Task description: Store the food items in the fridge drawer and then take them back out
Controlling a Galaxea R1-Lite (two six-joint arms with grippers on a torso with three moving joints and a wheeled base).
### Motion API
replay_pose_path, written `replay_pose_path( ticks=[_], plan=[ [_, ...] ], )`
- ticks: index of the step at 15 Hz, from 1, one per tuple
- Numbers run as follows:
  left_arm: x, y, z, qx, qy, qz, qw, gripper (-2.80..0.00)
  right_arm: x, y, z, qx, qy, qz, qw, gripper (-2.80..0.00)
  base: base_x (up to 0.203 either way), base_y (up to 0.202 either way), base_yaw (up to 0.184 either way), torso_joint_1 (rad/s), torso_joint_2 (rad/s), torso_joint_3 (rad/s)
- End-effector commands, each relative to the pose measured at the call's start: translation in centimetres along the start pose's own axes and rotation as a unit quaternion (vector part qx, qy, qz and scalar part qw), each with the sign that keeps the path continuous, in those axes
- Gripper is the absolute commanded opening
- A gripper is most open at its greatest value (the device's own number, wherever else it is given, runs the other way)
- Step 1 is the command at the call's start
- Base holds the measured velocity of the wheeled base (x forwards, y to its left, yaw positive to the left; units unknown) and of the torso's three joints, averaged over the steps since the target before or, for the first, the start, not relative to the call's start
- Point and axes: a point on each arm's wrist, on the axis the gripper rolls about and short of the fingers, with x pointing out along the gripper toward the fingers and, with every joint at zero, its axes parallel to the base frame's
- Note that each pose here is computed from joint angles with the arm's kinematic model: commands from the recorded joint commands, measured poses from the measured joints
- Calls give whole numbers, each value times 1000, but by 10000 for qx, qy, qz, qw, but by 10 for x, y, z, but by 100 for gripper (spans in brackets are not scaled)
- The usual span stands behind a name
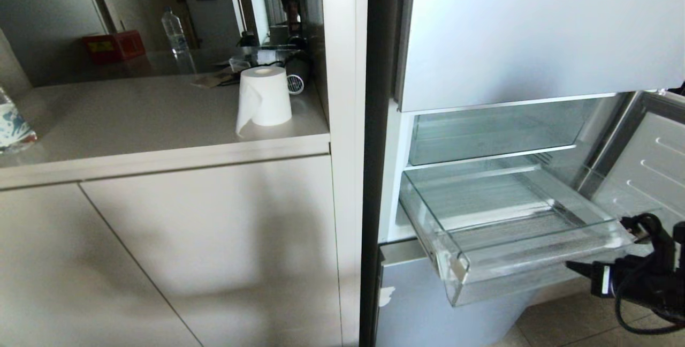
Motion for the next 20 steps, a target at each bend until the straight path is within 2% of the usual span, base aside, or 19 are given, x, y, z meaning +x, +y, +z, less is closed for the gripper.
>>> replay_pose_path(
  ticks=[1, 4, 6, 9, 10, 13, 15, 17, 19, 20],
  plan=[
    [0, 0, 0, 0, 9, -1, 10000, -280, 49, -10, -14, 96, 268, 223, 9993, -280, 0, 0, 0, 0, 0, 0],
    [0, 0, 0, 0, 9, 1, 10000, -280, 129, -9, -17, -121, -170, 177, 9996, -280, 0, 0, 0, 0, 0, 0],
    [0, 0, 0, 0, 9, -5, 10000, -280, 180, 9, -5, -98, -912, 154, 9957, -280, 0, 0, 0, 0, 0, 0],
    [0, 0, 0, 0, 9, 0, 10000, -280, 215, 46, 7, 258, -1566, 425, 9864, -280, 0, 0, 0, 0, 0, 0],
    [0, 0, 0, 0, 9, -4, 10000, -280, 214, 50, 7, 273, -1621, 429, 9855, -280, 0, 0, 0, 0, 0, 0],
    [0, 0, 0, 0, 9, -4, 10000, -280, 186, 55, -9, 351, -1467, 418, 9877, -280, 0, 0, 0, 0, 0, 0],
    [0, 0, 0, 0, 9, 1, 10000, -280, 147, 60, -16, 456, -1194, 356, 9912, -280, 0, 0, 0, 0, 0, 0],
    [0, 0, 0, 0, 9, 1, 10000, -280, 99, 63, -13, 559, -1129, 254, 9917, -280, 0, 0, 0, 0, 0, 0],
    [0, 0, 0, 0, 9, 1, 10000, -280, 53, 64, -23, 681, -963, -67, 9930, -280, 0, 0, 0, 0, 0, 0],
    [0, 0, 0, 0, 9, 1, 10000, -280, 33, 65, -31, 711, -859, -406, 9929, -280, 0, 0, 0, 0, 0, 0]
  ],
)
